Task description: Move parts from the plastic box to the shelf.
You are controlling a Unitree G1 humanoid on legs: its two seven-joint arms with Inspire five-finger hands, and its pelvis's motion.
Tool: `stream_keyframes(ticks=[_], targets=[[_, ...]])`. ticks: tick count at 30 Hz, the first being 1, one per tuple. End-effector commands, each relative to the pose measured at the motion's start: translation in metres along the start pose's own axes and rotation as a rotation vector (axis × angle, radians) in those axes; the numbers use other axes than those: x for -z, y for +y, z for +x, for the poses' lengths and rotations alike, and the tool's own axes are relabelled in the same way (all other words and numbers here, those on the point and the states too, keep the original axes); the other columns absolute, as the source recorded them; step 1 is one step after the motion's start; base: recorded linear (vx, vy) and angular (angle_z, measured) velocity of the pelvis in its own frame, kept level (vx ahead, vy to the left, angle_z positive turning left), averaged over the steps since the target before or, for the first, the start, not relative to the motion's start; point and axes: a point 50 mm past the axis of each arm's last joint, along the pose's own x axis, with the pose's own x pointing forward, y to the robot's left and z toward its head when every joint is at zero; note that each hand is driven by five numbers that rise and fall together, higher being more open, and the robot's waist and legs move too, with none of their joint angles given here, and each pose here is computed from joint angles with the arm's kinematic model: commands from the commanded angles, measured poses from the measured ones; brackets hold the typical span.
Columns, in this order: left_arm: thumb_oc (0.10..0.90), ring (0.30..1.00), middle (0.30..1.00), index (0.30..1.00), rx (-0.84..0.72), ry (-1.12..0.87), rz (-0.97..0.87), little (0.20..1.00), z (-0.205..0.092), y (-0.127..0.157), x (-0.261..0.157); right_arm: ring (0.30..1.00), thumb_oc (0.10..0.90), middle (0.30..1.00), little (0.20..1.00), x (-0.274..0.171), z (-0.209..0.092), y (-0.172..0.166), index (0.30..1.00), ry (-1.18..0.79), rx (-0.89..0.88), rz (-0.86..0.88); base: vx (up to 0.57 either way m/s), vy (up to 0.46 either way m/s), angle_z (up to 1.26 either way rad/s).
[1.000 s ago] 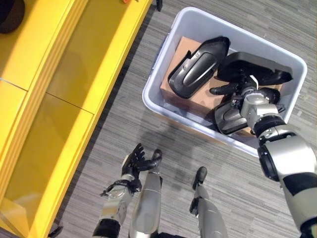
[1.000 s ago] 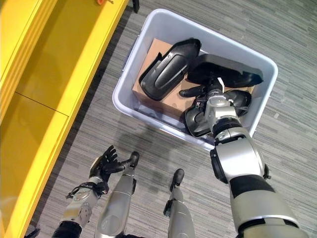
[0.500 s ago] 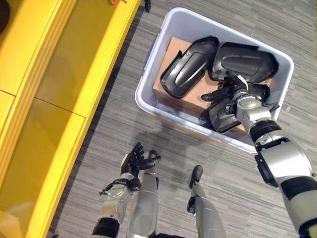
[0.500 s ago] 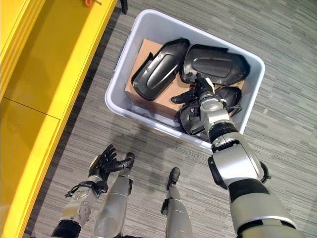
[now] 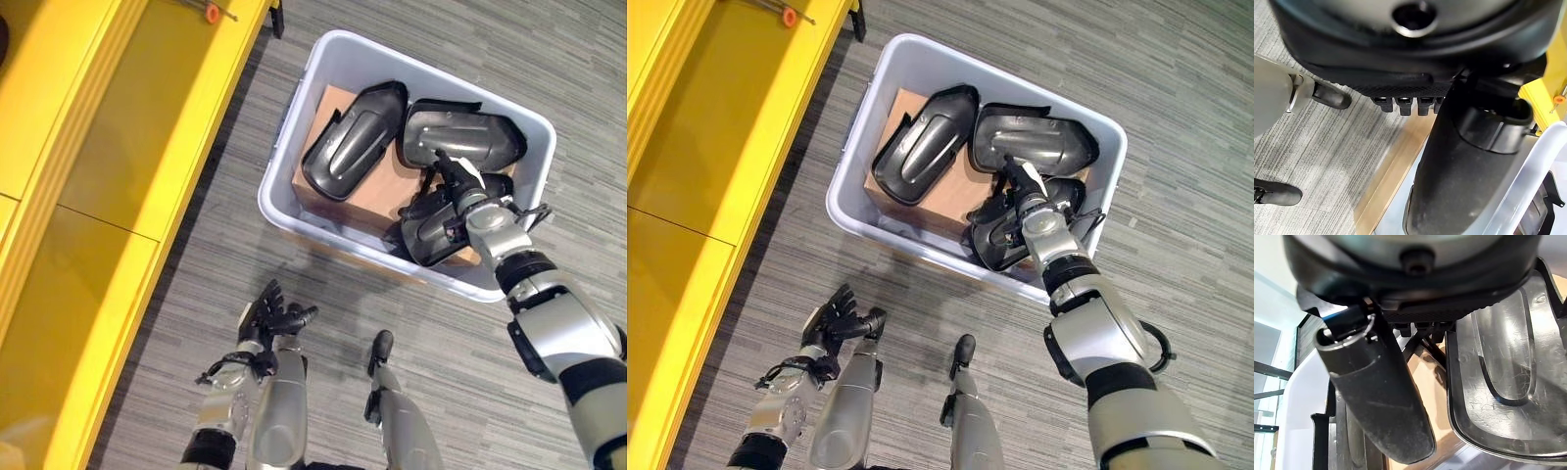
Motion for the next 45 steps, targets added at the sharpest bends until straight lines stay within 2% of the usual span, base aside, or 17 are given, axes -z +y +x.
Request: stream_keyframes(ticks=[1, 7, 10, 18, 28, 34, 45], targets=[[0.9, 1.0, 1.0, 1.0, 0.01, -0.058, -0.039, 1.0, -0.011, -0.002, 0.0, 1.0, 0.9, 1.0, 1.0, -0.004, -0.007, -0.06, 1.0, -0.003, 0.157, -0.128, 0.0, 0.0, 0.0], [0.9, 1.0, 1.0, 1.0, -0.014, -0.059, -0.052, 1.0, -0.011, 0.004, -0.001, 1.0, 0.9, 1.0, 1.0, -0.022, -0.009, -0.053, 1.0, -0.108, 0.118, -0.101, 0.0, -0.006, -0.01], [0.9, 1.0, 1.0, 1.0, -0.045, -0.053, -0.07, 1.0, -0.012, 0.012, 0.0, 1.0, 0.9, 1.0, 1.0, -0.048, -0.017, -0.042, 1.0, -0.27, 0.076, 0.045, 0.01, -0.022, -0.08], [0.9, 1.0, 1.0, 1.0, -0.061, -0.033, -0.086, 1.0, -0.016, 0.019, 0.006, 1.0, 0.9, 1.0, 1.0, -0.076, -0.032, -0.025, 1.0, -0.448, 0.017, 0.245, 0.01, -0.019, -0.07], [0.9, 1.0, 1.0, 1.0, -0.061, -0.022, -0.08, 1.0, -0.017, 0.021, 0.007, 1.0, 0.9, 1.0, 1.0, -0.06, -0.038, -0.016, 1.0, -0.443, -0.026, 0.243, 0.0, -0.004, -0.01], [0.9, 1.0, 1.0, 1.0, -0.065, -0.021, -0.08, 1.0, -0.015, 0.022, 0.006, 1.0, 0.9, 1.0, 1.0, -0.046, -0.045, 0.008, 1.0, -0.443, -0.089, 0.311, 0.0, -0.001, -0.01], [0.9, 1.0, 1.0, 1.0, -0.059, -0.021, -0.055, 1.0, -0.014, 0.022, 0.003, 1.0, 0.9, 1.0, 1.0, -0.057, -0.064, 0.044, 1.0, -0.535, -0.219, 0.407, 0.0, 0.0, 0.0]])
